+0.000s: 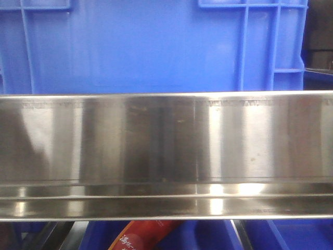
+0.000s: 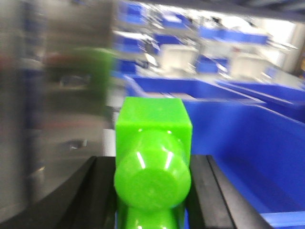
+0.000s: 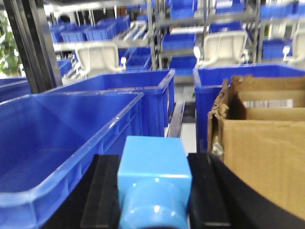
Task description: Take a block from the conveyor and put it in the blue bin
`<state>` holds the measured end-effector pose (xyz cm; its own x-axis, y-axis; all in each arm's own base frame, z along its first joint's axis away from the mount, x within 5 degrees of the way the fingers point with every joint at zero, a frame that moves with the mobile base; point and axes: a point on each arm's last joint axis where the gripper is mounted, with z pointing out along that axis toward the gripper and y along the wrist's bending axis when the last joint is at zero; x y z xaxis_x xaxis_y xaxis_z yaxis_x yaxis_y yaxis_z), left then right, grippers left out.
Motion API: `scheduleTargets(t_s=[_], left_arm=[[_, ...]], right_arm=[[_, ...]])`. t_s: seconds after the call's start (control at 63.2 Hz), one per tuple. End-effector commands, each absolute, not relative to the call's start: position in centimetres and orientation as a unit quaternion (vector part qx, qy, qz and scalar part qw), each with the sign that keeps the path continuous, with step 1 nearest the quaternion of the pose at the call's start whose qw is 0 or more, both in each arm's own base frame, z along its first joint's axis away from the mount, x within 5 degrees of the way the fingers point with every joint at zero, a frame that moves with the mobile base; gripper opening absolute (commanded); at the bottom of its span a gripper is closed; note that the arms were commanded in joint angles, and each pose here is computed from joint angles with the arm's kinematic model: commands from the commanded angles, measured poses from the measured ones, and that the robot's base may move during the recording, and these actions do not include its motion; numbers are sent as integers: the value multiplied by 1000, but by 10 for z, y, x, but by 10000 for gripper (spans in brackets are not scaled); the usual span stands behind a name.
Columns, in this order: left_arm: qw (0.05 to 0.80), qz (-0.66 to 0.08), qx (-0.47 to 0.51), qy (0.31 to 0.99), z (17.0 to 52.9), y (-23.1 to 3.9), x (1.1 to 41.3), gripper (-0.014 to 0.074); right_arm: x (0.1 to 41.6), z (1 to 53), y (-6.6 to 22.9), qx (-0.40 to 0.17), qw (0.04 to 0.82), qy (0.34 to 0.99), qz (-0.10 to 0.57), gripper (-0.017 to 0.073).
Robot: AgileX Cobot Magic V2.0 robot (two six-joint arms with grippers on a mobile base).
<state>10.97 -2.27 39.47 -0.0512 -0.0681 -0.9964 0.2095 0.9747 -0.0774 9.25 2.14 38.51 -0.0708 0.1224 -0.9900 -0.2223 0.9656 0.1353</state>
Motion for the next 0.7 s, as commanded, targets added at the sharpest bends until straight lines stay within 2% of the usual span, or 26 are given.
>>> scheduleTargets(t_s=[0.0, 0.19, 0.395, 0.554, 0.68], left_arm=[[672, -121, 97, 724, 403, -38, 126, -111], [665, -170, 156, 710, 421, -78, 163, -111], [652, -196, 179, 710, 427, -114, 201, -111], [627, -206, 175, 731, 421, -128, 222, -111], [609, -202, 179, 746, 412, -132, 229, -111]], right_arm=[[106, 402, 23, -35, 683, 718, 130, -154], [137, 426, 41, -70, 667, 723, 162, -154], [171, 437, 88, -145, 627, 732, 225, -154], [203, 429, 127, -180, 589, 748, 246, -154], [226, 416, 144, -191, 565, 767, 237, -153]])
